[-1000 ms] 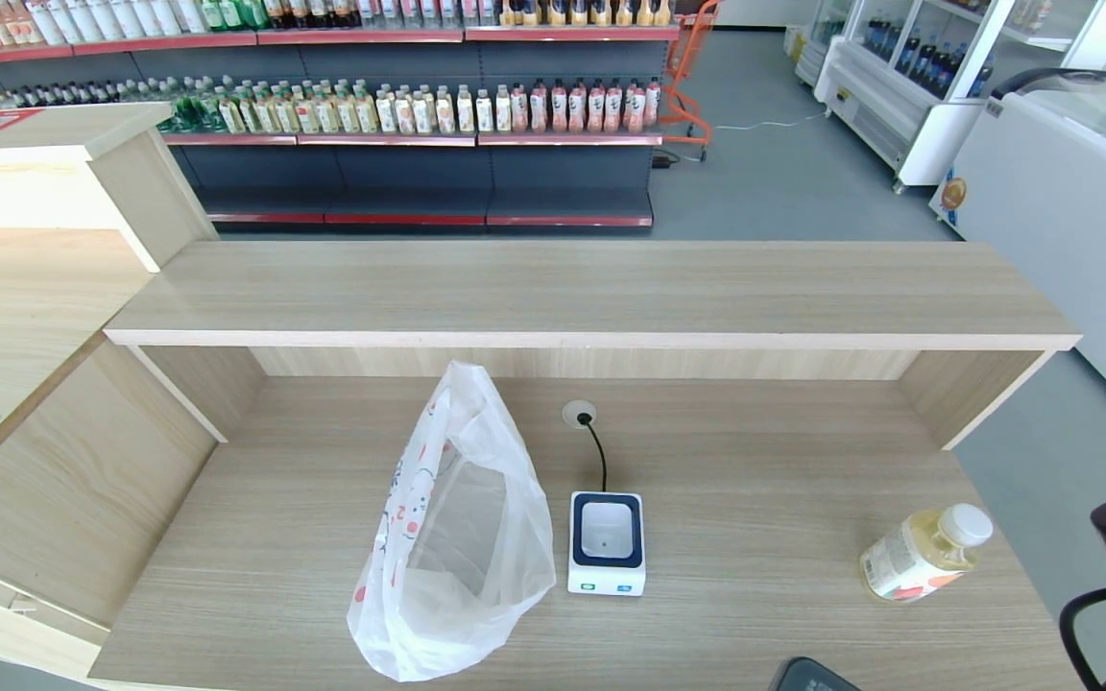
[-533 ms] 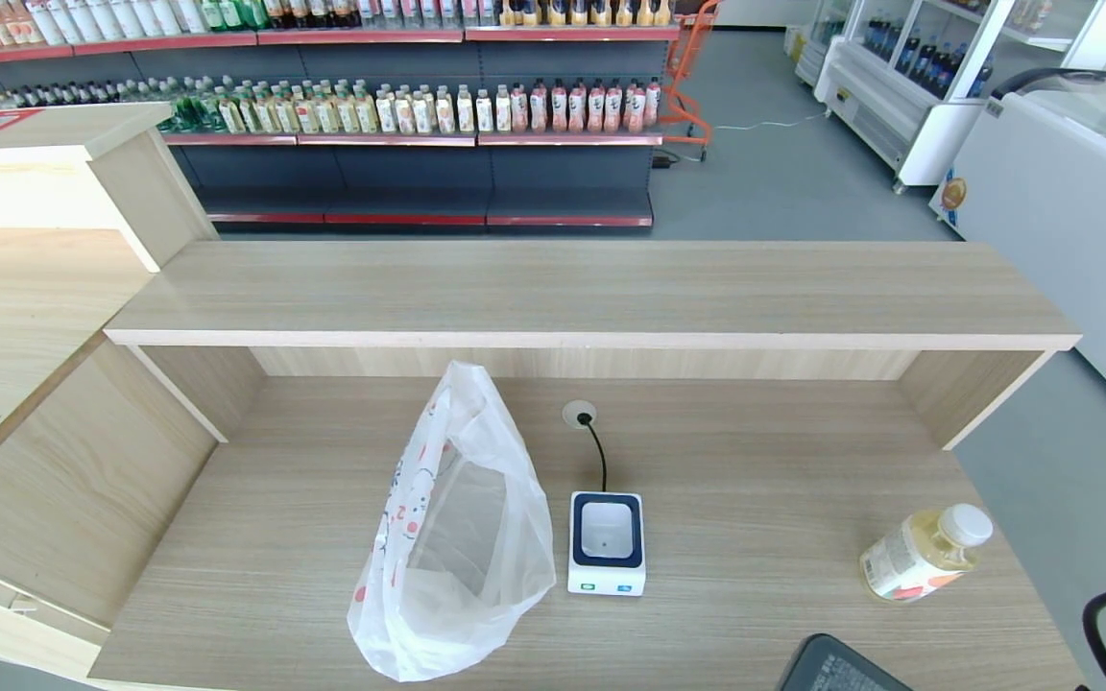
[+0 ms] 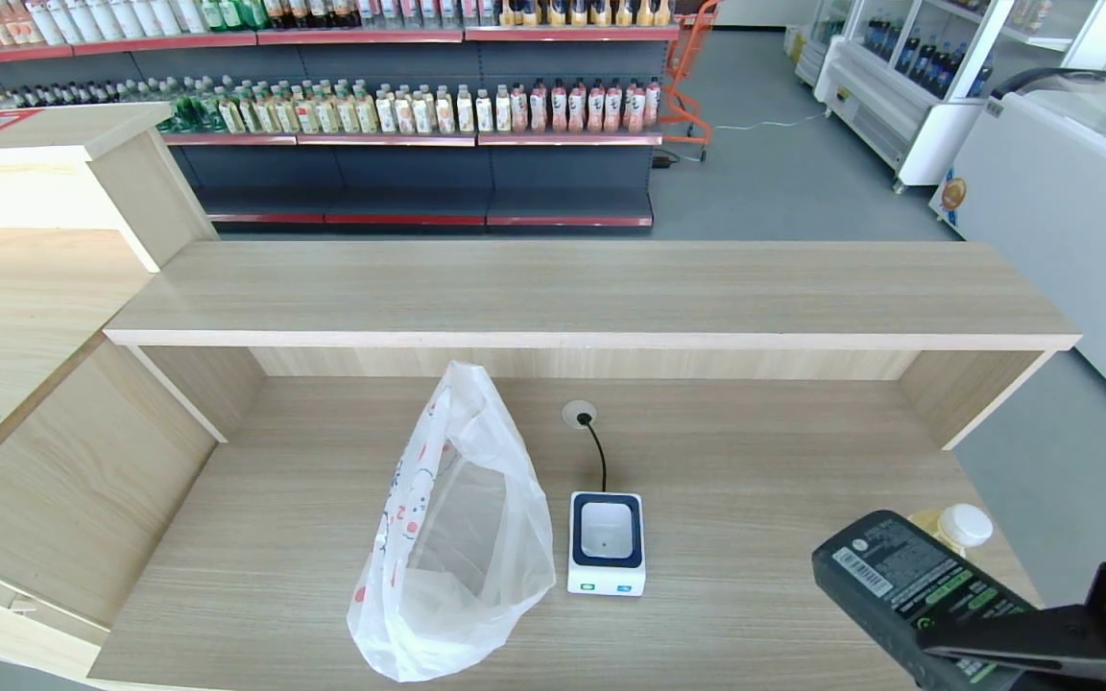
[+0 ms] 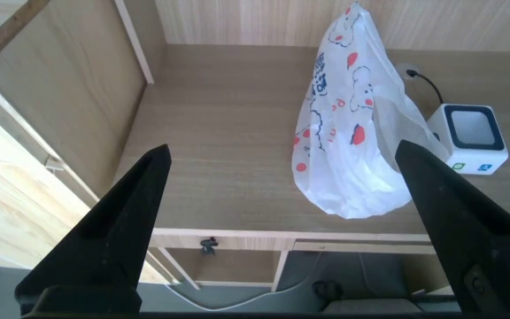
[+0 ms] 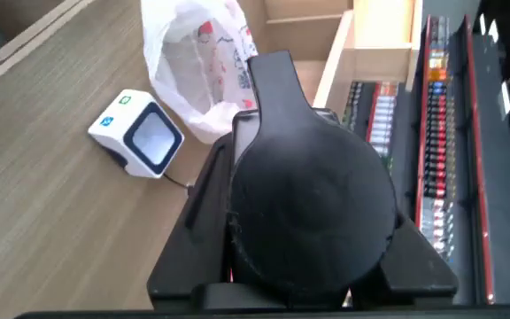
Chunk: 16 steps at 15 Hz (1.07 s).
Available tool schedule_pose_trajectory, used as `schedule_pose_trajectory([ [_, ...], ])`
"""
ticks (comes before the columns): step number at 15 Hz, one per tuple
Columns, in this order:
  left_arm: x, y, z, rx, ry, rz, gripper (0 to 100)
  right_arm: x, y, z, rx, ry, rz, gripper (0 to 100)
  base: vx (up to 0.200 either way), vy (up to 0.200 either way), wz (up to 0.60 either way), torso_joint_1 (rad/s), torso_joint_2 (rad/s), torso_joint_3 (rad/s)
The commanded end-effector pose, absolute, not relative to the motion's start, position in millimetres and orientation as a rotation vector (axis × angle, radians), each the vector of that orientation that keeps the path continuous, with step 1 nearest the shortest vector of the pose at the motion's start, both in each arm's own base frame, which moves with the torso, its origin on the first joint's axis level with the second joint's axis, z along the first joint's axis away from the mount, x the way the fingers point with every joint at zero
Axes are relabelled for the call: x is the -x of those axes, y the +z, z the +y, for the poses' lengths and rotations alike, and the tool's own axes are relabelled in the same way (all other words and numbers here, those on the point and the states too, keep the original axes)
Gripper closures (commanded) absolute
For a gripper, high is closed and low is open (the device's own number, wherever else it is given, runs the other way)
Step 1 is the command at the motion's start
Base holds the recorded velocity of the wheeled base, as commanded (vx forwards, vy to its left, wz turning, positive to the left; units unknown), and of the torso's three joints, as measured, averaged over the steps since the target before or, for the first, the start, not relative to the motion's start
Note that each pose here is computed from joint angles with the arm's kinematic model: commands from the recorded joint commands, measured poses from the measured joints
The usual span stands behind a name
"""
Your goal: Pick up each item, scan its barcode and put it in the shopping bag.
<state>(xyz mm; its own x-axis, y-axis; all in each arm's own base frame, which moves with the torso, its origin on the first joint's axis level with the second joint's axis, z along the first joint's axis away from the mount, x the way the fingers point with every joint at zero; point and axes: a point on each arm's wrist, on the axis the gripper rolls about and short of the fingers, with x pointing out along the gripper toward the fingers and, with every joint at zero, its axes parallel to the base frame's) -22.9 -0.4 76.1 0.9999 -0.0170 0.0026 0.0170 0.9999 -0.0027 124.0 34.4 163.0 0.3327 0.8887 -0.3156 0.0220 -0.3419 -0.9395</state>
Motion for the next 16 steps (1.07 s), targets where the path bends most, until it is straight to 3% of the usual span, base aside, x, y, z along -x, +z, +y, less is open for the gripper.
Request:
schedule_pose_trajectory([
  [1,22.9,76.1,-0.4,0.003,-0.017,-0.003,0,-120.2,170.0,25.1,1.516,1.077,-0.597,100,0.000,0.000,0.00,0.000,0.00,0.000],
  [4,22.9,76.1,-0.4,0.003,-0.017,-0.003,0,-143.7,192.8,25.6,1.209,1.005,-0.310,100,0.000,0.000,0.00,0.000,0.00,0.000],
  [7,22.9,76.1,-0.4,0.003,-0.017,-0.003,0,-185.1,212.0,25.8,0.548,0.736,0.150,100,0.000,0.000,0.00,0.000,0.00,0.000],
  [10,22.9,76.1,-0.4,0.003,-0.017,-0.003,0,-219.0,181.8,48.0,0.063,0.730,0.476,100,0.000,0.000,0.00,0.000,0.00,0.000],
  [16,22.9,76.1,-0.4,0.003,-0.017,-0.003,0,-266.2,116.0,110.3,-0.114,0.838,0.689,100,0.000,0.000,0.00,0.000,0.00,0.000],
])
